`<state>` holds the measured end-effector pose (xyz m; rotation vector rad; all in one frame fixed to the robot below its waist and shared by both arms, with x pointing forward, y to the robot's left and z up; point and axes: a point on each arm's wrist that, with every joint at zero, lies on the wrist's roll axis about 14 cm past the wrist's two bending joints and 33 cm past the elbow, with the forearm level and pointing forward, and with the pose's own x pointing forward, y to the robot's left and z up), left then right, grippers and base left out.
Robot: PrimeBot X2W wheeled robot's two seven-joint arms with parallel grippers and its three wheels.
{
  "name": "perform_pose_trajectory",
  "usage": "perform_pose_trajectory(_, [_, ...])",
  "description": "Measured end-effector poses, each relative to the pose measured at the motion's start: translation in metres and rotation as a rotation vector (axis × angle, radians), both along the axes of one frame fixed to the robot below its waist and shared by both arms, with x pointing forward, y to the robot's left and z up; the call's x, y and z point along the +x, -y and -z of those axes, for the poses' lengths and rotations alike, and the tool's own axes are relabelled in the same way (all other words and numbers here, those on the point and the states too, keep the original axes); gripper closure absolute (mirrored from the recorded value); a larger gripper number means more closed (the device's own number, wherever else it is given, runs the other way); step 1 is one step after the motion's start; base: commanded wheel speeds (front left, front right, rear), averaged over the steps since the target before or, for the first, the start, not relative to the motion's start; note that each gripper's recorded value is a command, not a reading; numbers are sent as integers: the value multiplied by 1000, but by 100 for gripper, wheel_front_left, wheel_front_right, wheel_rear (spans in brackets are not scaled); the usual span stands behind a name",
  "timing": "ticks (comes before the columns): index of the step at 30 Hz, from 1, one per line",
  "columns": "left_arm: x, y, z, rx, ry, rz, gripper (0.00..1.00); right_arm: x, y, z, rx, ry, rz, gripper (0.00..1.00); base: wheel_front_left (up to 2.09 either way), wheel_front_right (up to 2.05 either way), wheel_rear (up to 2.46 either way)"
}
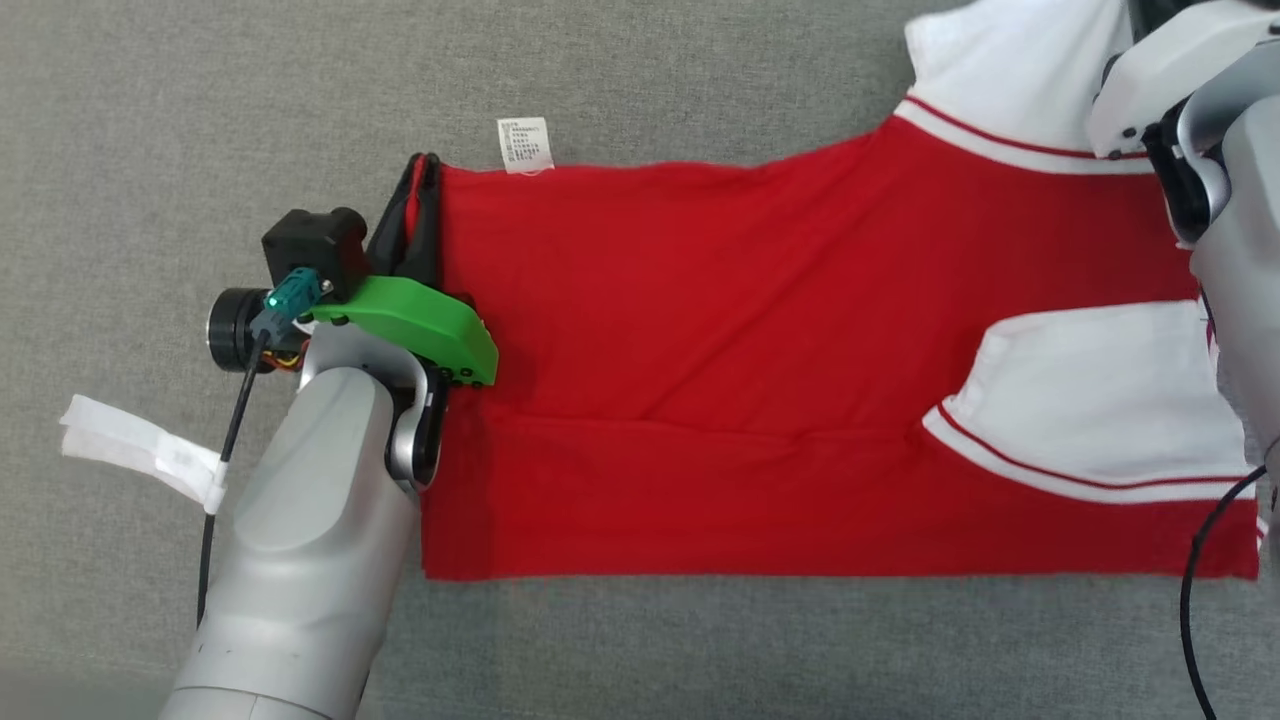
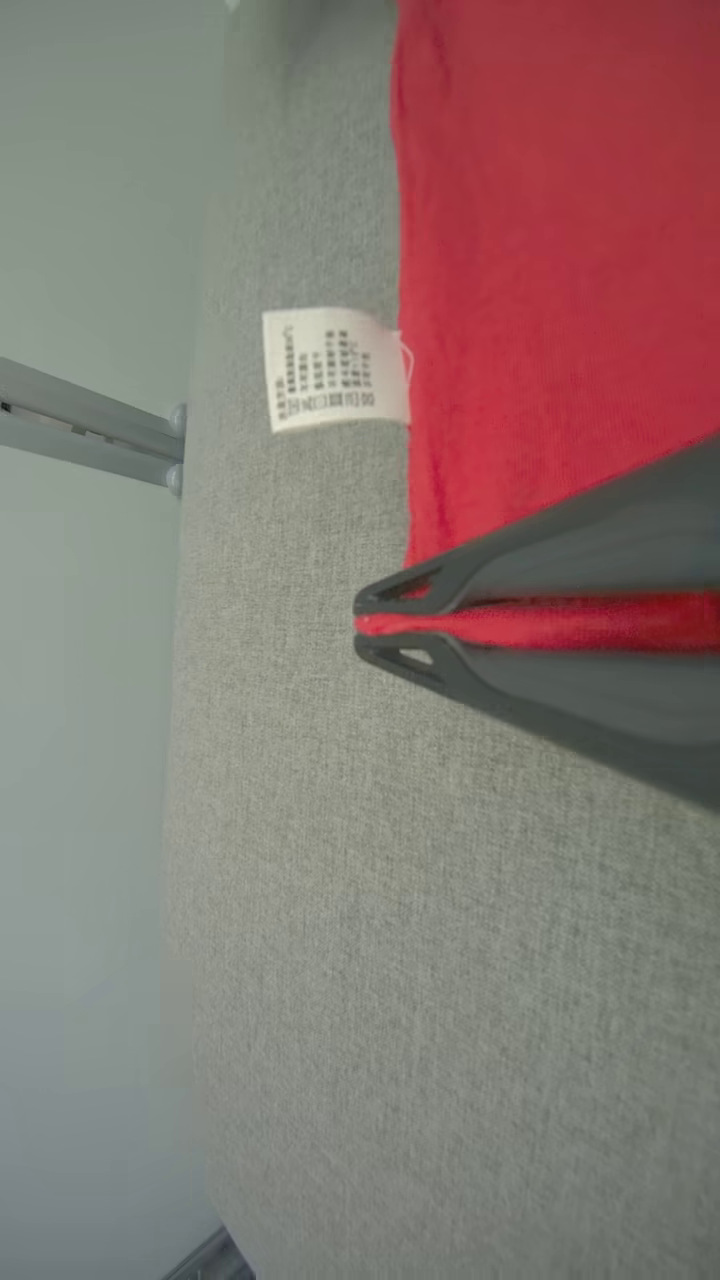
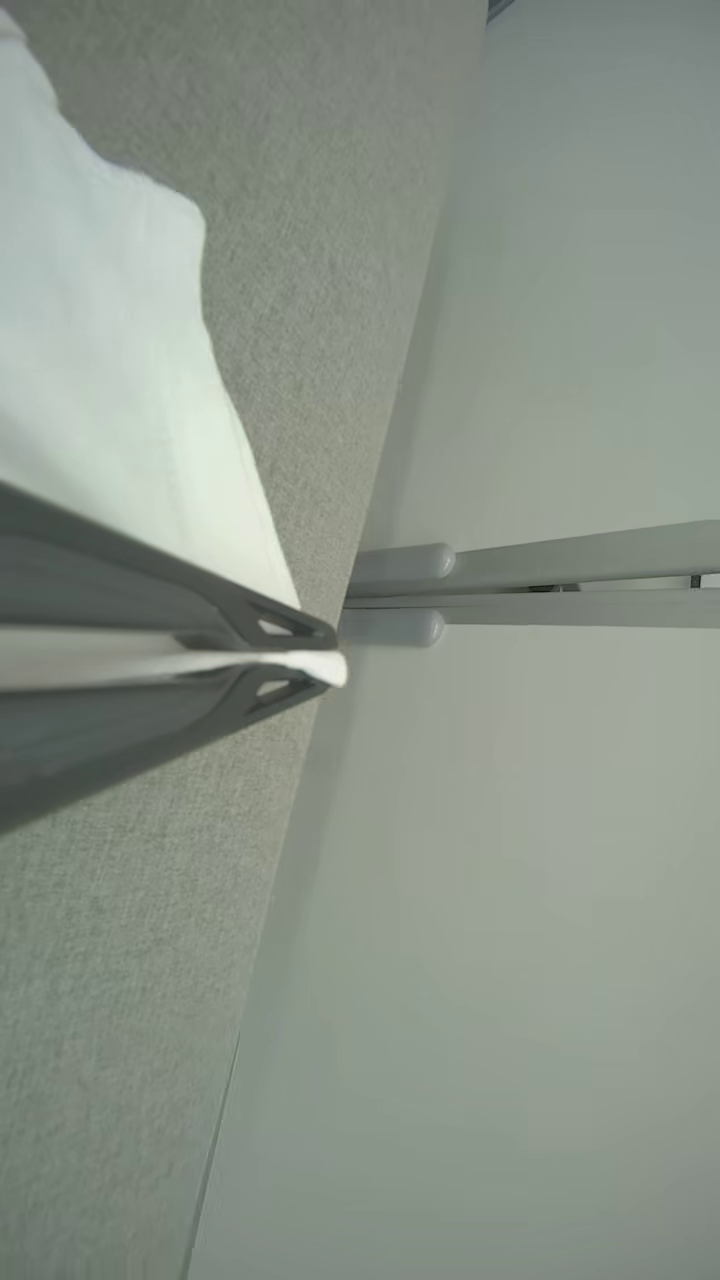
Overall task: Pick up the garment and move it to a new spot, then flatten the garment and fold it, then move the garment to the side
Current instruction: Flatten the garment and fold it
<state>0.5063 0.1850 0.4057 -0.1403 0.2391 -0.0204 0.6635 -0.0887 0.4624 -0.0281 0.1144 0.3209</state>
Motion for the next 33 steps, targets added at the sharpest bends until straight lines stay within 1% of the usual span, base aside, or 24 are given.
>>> perform_pose_trajectory(7, [11, -5, -24, 19, 74, -16, 100, 0, -4, -44, 48, 115, 7, 100, 0, 0, 0])
perform_pose_trajectory(10, [15, -7, -37, 27, 114, -16, 100, -10, 0, -46, 59, 128, 10, 100, 0, 0, 0])
perform_pose_trajectory(13, [6, -8, -37, 22, 115, -23, 100, -24, 0, -51, 99, 140, 14, 100, 0, 0, 0])
perform_pose_trajectory(20, [-25, -14, -28, 5, 86, -50, 100, -74, 24, -37, 168, 110, 51, 100, 0, 0, 0])
perform_pose_trajectory(26, [-52, -12, -15, -14, 41, -50, 100, -124, 50, -18, 224, 54, 108, 100, 0, 0, 0])
perform_pose_trajectory(33, [-74, -7, -9, -14, 19, -34, 100, -167, 61, -7, 281, 17, 151, 100, 0, 0, 0])
